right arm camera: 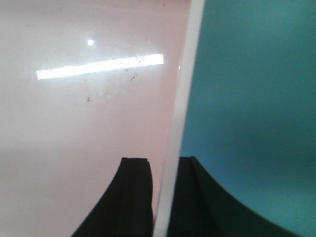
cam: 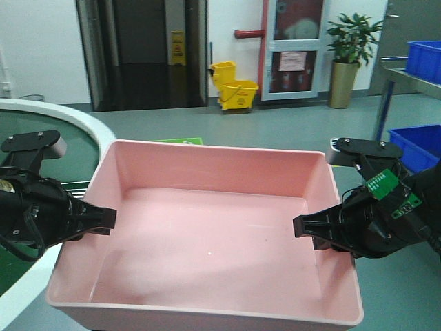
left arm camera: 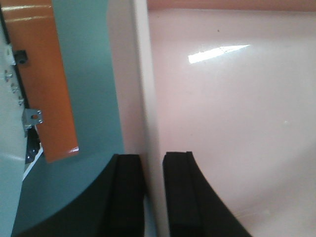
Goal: Grab pink bin and stack on right shelf
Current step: 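Hold the pink bin with both grippers while the base turns away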
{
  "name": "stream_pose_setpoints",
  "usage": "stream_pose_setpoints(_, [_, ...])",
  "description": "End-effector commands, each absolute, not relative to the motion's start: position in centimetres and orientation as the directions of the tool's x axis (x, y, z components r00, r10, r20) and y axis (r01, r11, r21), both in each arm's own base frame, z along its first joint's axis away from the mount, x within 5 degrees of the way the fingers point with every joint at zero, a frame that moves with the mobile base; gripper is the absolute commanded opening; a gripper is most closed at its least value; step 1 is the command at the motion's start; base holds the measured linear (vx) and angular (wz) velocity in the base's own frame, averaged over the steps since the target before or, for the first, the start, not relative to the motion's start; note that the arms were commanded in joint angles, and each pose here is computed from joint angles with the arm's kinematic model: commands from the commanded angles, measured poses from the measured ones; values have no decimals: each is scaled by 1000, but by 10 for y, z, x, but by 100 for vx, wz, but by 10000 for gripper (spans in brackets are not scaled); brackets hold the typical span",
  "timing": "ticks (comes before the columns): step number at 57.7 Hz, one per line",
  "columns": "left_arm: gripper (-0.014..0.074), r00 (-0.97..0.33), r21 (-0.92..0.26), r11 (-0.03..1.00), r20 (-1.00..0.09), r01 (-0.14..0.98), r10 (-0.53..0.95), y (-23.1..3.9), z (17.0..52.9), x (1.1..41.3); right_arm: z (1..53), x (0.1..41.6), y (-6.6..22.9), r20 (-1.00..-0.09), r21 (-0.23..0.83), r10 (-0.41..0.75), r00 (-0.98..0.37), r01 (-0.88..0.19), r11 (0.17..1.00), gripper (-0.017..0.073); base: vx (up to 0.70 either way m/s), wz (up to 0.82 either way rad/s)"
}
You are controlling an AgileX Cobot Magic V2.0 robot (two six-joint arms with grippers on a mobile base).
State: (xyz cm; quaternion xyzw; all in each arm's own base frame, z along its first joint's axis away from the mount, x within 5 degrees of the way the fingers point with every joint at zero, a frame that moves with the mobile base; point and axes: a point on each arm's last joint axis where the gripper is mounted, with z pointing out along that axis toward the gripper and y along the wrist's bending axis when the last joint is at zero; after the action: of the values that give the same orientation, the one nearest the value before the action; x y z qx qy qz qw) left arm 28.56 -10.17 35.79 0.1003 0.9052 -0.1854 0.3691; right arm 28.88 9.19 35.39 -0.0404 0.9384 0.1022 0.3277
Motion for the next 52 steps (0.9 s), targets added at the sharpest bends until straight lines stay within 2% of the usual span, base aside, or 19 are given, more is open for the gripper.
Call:
stream_pose_setpoints(1, [-1,-607,-262,905,-794,335,-5,-99,385,282,380,286,86,-730,138,-18,-683,-174,975,-8,10,-35])
stream_pose_setpoints(33, [-1,-607,-262,905,-794,335,-5,-99,385,282,380,286,86,-730,138,-18,-683,-174,975,-8,17,-44])
stream_pose_setpoints(52, [-1,-607,-262,905,-794,335,-5,-99,385,282,380,286,86,-730,138,-18,-683,-174,975,-8,27,-27])
